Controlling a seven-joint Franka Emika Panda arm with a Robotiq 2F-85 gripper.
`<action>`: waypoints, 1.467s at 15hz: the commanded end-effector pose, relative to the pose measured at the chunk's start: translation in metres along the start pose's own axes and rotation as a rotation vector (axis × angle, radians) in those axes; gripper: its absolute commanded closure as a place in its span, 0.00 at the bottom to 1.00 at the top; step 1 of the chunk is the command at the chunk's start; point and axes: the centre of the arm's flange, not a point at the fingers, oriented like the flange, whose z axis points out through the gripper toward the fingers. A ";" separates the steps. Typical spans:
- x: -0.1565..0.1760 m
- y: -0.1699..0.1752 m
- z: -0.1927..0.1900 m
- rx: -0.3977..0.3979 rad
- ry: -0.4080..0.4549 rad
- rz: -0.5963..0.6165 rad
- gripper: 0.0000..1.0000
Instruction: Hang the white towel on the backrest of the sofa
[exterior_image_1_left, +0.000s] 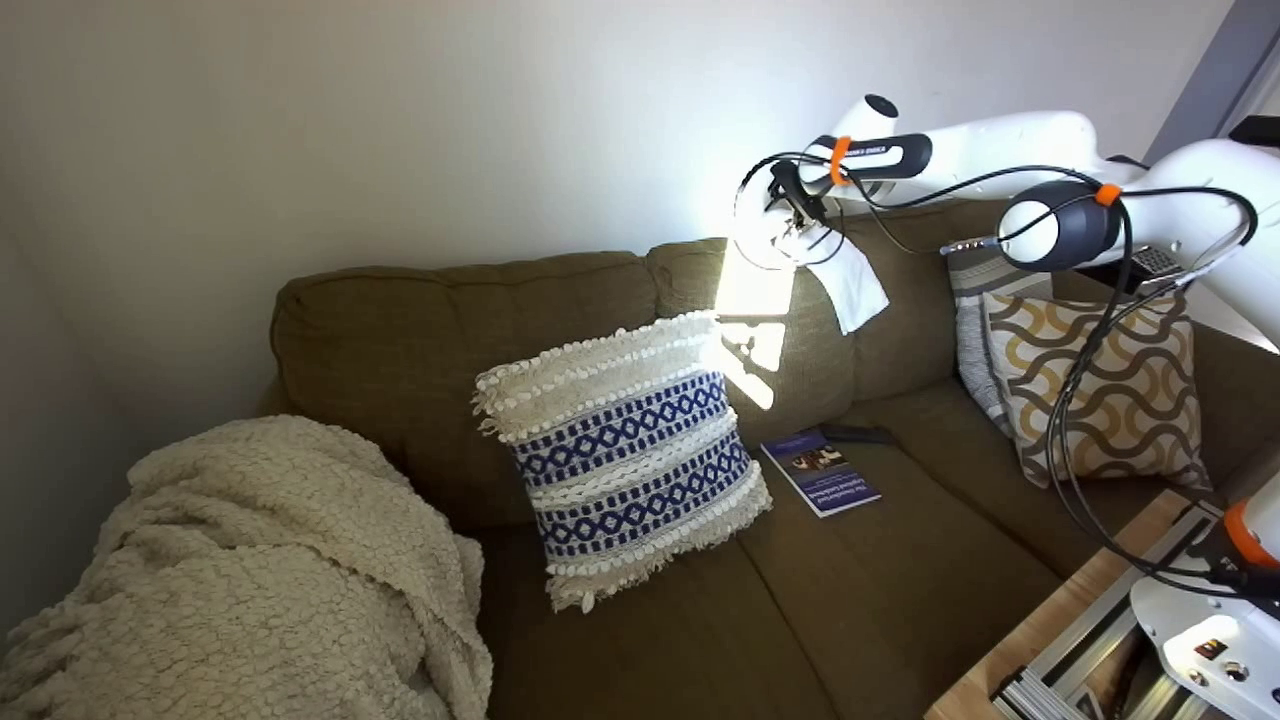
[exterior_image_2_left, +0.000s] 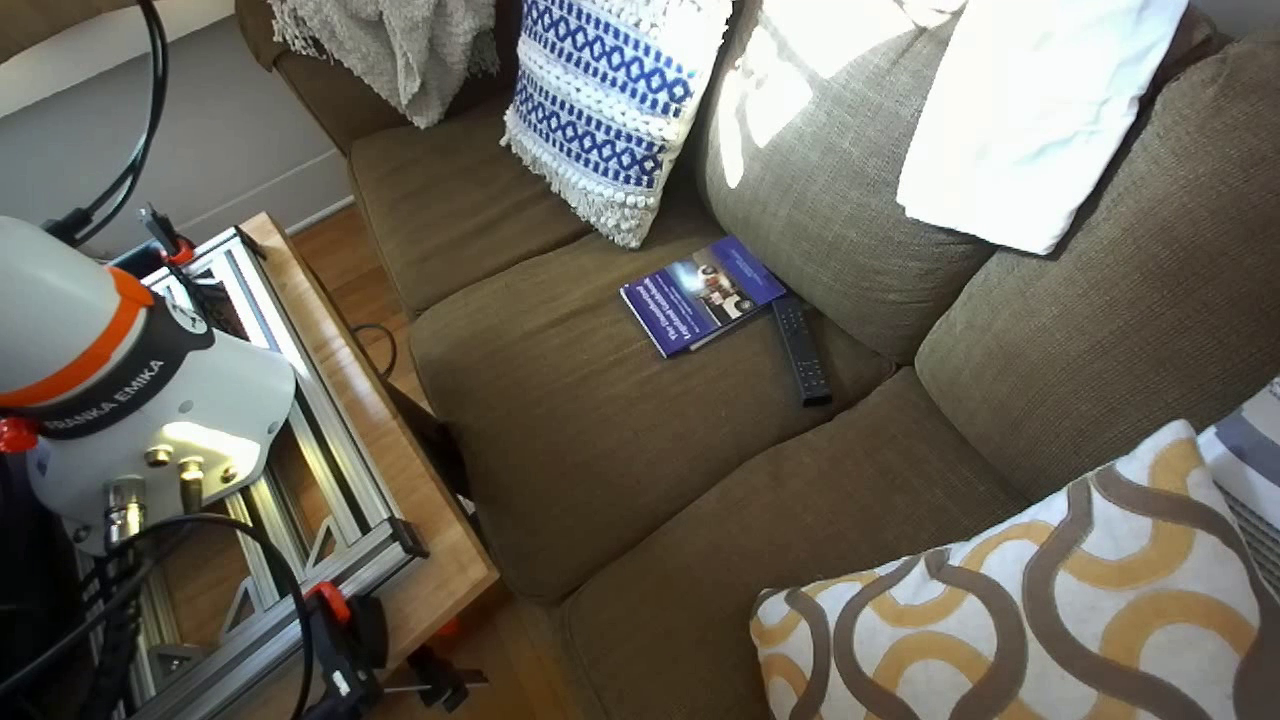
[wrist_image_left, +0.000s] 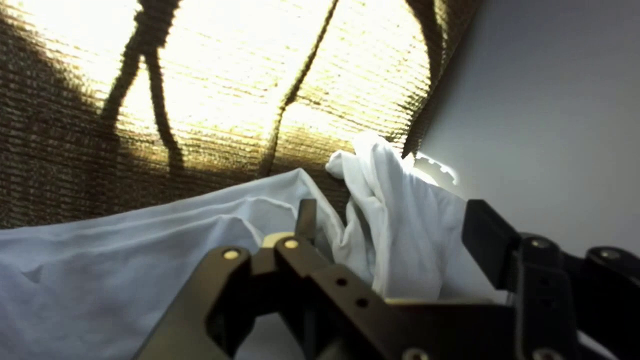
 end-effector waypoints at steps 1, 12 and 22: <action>0.007 -0.020 0.034 0.011 -0.010 0.012 0.55; -0.004 -0.034 0.034 0.076 -0.043 0.104 1.00; -0.015 -0.042 0.031 0.223 -0.037 0.297 1.00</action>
